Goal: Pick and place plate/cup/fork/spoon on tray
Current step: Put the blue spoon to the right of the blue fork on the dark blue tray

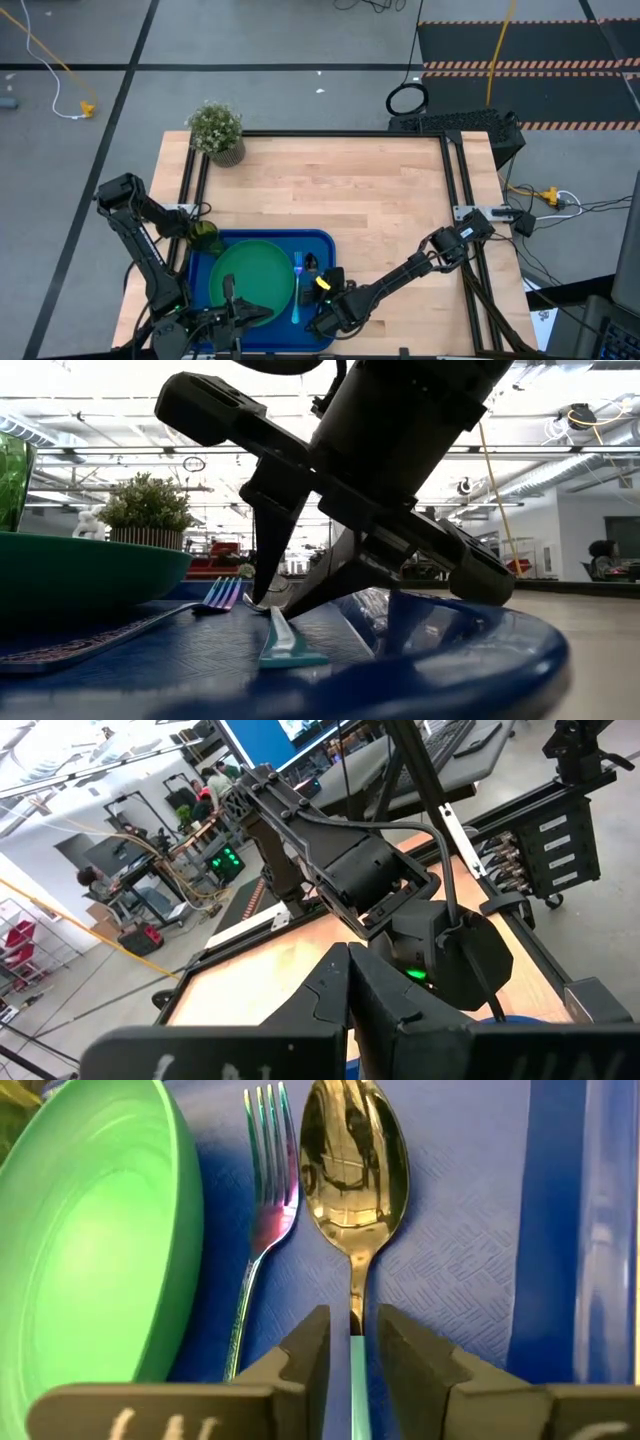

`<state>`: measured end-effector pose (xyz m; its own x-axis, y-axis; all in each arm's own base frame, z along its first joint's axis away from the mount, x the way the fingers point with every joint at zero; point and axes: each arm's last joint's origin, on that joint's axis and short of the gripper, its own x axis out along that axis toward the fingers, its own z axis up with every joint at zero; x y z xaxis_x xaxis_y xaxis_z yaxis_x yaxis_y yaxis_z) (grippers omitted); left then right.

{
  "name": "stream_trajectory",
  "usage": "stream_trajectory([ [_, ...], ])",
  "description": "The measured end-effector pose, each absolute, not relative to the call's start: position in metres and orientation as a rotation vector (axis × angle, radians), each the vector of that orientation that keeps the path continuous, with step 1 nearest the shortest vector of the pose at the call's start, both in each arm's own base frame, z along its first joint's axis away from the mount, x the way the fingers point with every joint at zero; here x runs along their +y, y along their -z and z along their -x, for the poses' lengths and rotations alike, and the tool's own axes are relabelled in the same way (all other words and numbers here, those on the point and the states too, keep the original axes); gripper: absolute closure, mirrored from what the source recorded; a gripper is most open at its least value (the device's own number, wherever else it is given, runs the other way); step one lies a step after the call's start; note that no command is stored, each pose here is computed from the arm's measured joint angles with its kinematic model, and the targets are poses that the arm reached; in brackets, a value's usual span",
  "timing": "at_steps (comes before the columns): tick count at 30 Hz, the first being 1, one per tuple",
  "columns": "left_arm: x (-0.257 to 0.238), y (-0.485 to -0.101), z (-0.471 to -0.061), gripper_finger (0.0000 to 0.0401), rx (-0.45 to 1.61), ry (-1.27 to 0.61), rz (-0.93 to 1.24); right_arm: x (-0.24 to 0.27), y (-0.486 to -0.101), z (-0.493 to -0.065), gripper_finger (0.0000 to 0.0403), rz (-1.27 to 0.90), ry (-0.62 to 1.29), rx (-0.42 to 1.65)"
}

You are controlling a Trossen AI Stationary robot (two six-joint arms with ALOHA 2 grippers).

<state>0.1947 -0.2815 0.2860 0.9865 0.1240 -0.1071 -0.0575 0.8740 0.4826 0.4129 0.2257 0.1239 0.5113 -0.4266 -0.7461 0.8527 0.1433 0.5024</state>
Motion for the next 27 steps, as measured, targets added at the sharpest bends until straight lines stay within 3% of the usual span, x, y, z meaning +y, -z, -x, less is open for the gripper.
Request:
stream_trajectory([
  [6,-0.282,-0.286,-0.195,0.0394,0.136,-0.095,-0.498,0.224,-0.141,-0.411,0.0306,-1.005,0.929,0.536],
  [11,-0.282,-0.286,-0.195,0.0394,0.138,-0.094,-0.502,0.214,-0.179,-0.407,0.0305,-0.883,0.799,0.693],
  [17,-0.281,-0.286,-0.195,0.0394,0.139,-0.11,-0.511,0.212,-0.222,-0.407,0.0305,-0.671,0.421,0.85],
  [21,-0.278,-0.287,-0.194,0.0394,0.141,-0.21,-0.528,0.225,-0.225,-0.409,0.0305,-0.491,0.141,0.909],
  [27,-0.276,-0.288,-0.19,0.0394,0.158,-0.356,-0.628,0.24,-0.223,-0.403,0.0305,-0.15,-0.079,0.916],
])
